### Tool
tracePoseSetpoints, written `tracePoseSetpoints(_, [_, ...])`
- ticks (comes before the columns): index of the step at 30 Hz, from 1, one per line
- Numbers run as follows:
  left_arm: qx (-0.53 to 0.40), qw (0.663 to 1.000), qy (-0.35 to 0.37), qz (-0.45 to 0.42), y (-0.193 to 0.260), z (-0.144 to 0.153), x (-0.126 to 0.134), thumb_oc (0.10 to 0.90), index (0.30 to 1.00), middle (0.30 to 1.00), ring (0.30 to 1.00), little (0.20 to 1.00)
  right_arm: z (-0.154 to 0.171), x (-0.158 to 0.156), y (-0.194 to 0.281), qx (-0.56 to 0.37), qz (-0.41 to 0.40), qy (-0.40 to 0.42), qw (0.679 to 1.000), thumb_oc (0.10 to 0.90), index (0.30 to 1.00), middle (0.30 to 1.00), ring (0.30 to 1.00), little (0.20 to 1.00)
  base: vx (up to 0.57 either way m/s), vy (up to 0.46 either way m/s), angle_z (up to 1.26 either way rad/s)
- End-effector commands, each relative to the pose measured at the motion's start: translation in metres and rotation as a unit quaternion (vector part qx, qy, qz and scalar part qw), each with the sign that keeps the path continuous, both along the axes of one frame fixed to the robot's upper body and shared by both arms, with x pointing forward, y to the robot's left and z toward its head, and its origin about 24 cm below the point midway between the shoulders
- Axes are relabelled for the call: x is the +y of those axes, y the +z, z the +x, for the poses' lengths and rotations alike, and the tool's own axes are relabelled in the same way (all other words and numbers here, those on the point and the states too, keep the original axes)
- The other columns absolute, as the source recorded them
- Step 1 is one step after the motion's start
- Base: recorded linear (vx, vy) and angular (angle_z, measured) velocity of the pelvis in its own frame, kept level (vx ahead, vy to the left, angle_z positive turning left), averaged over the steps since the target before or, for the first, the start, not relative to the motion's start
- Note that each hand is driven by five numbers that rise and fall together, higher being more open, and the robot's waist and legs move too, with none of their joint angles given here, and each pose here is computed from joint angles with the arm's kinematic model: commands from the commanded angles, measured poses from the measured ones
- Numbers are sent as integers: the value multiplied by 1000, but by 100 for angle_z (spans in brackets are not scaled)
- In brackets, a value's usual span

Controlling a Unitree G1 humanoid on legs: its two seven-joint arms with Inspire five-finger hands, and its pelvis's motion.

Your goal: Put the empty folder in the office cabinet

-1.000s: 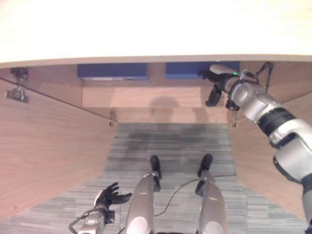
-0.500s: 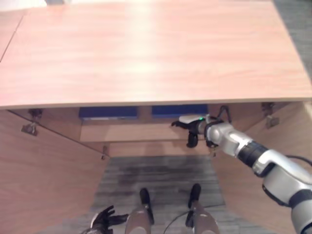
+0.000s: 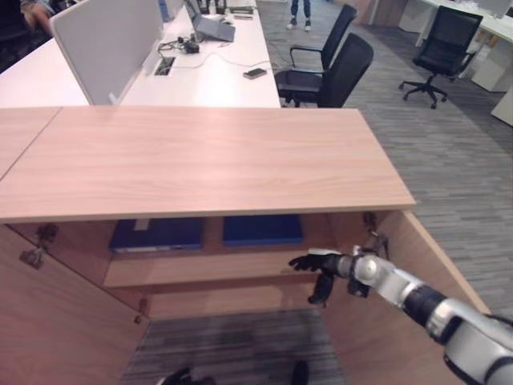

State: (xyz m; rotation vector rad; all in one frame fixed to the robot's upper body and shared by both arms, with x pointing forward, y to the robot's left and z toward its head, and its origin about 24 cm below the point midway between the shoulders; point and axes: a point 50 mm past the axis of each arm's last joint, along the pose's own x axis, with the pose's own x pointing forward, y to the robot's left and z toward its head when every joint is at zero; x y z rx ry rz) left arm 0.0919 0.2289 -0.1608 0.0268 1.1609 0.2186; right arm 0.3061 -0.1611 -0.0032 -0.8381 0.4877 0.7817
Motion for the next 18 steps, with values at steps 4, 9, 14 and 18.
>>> tracePoseSetpoints(4, [10,1000,-19,-19,-6,0,-22,800,900,900,900,900,12,0,3,-44,98,-112,988,800,900,900,900,900,17,103,-55])
tracePoseSetpoints(9, [26,999,-41,-18,-8,1,-31,800,900,900,900,900,-41,-27,-70,57,77,-258,961,800,900,900,900,900,-50,205,-16])
tracePoseSetpoints(14, [37,997,-71,14,-7,1,-24,800,900,900,900,900,-102,-49,-120,160,19,-354,921,800,900,900,900,900,-151,293,7])
tracePoseSetpoints(18, [60,995,-73,31,-8,-9,-14,800,900,900,900,900,-127,-55,-133,193,42,-424,884,800,900,900,900,900,-196,271,-17])
